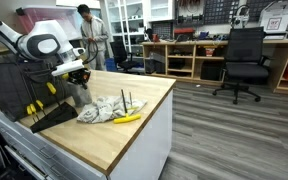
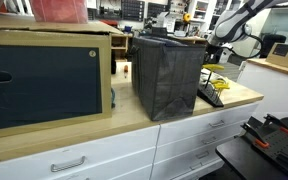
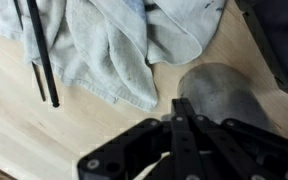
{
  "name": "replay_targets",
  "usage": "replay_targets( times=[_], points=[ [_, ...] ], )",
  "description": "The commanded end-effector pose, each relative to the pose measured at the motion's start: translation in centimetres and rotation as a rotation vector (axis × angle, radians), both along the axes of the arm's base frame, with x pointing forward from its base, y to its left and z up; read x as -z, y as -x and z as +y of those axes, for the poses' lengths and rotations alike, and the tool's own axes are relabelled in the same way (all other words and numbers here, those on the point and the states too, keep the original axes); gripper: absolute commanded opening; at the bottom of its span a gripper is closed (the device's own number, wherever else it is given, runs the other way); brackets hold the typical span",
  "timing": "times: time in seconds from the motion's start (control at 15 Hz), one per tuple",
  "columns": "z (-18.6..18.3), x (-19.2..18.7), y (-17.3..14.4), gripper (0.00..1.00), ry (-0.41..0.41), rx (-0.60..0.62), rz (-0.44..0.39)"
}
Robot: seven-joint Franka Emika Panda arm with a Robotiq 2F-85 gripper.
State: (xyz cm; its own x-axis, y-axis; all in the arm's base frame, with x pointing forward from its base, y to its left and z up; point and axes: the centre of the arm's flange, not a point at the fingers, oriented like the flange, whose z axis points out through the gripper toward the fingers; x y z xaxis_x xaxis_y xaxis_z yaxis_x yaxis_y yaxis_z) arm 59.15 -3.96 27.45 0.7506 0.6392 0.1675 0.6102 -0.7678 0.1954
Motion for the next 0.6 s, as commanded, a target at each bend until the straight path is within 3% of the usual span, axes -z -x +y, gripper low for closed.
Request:
replay_targets(
  times=[0.0,0.53],
  points=[
    [0.2,-1.5,-0.7,0.0,0.019,0.05,0.022],
    [-1.2,-9.2,0.4,0.0,-0.029,0.181,-0.018]
  ],
)
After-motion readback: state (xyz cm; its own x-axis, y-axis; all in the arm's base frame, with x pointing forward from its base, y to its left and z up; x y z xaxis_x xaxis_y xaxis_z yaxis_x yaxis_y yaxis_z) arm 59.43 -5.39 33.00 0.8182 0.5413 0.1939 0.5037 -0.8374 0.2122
